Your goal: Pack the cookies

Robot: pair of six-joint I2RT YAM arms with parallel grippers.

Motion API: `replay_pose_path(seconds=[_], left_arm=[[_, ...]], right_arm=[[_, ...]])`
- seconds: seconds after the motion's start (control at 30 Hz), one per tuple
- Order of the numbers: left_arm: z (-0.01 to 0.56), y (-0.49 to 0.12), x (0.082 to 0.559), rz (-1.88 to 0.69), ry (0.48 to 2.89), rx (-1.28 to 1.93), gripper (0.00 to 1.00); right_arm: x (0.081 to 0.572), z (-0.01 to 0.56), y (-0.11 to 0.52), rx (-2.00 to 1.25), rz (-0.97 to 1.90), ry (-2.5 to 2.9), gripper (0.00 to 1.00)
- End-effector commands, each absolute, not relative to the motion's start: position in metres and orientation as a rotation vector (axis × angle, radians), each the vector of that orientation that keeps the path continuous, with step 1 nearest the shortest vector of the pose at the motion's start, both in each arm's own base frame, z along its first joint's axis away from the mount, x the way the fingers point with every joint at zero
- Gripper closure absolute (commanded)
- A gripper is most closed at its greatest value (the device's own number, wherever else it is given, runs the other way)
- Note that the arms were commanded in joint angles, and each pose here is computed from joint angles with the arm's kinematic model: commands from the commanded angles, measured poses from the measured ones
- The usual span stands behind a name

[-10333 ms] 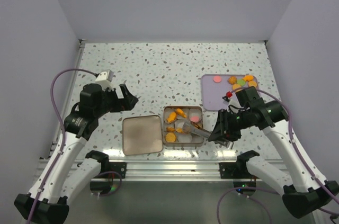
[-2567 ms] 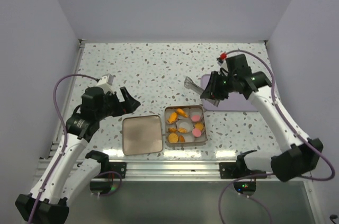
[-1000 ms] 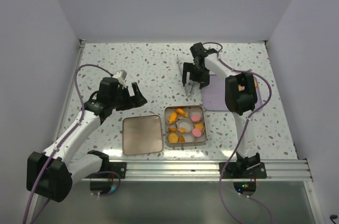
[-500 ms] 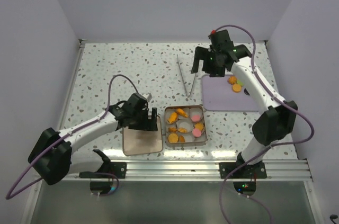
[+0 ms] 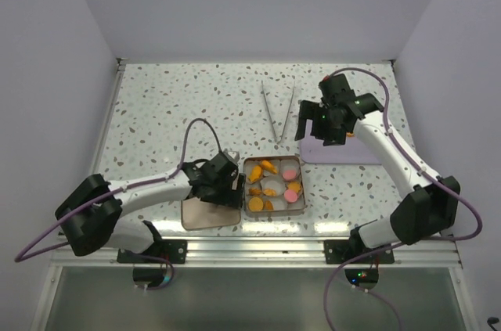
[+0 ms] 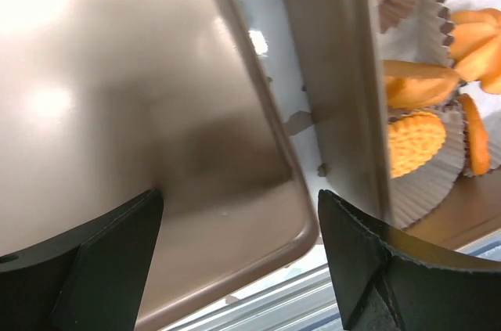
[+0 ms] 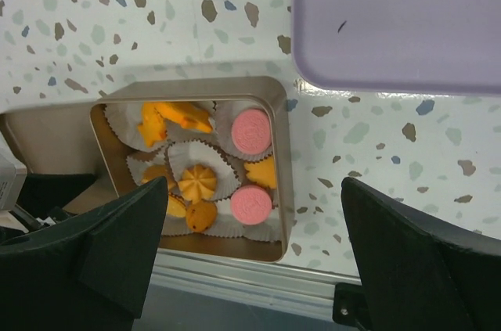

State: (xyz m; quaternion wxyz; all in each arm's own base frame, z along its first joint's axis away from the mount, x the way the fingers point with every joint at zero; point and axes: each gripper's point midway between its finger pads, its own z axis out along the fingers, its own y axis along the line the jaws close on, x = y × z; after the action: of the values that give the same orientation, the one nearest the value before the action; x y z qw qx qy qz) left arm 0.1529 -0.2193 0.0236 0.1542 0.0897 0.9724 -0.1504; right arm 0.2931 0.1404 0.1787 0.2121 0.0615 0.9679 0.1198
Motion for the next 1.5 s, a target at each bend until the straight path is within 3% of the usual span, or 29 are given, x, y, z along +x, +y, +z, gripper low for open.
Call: replay_pose_path(seconds=[0.0,0.27,0.4,0.6,0.97,1.13,1.47], left_arm=[[0.021,-0.234,0.159,-0.392,2.766,0.235,0.14],[0.021,-0.249,0.163,-0.266,2.772,0.287,0.15],[0.009,-0.232,0.160,-0.107,2.814,0.271,0.35],[-0.003,-0.215,0.151,-0.022,2.840,0.270,0.57],[-0.015,-0.196,0.137,0.065,2.860,0.289,0.81],[-0.015,-0.194,0.135,0.062,2.862,0.298,0.98],[0.055,-0.170,0.157,0.122,2.736,0.259,1.00]], right_arm=[[0.284,0.192,0.131,0.210,0.330,2.632,0.05],[0.262,0.187,0.116,0.227,0.299,2.638,0.05],[0.252,0.184,0.108,0.243,0.279,2.634,0.05],[0.237,0.179,0.100,0.262,0.271,2.637,0.05],[0.224,0.171,0.099,0.277,0.283,2.660,0.05],[0.227,0.177,0.101,0.282,0.292,2.648,0.05],[0.237,0.216,0.114,0.245,0.398,2.572,0.05]])
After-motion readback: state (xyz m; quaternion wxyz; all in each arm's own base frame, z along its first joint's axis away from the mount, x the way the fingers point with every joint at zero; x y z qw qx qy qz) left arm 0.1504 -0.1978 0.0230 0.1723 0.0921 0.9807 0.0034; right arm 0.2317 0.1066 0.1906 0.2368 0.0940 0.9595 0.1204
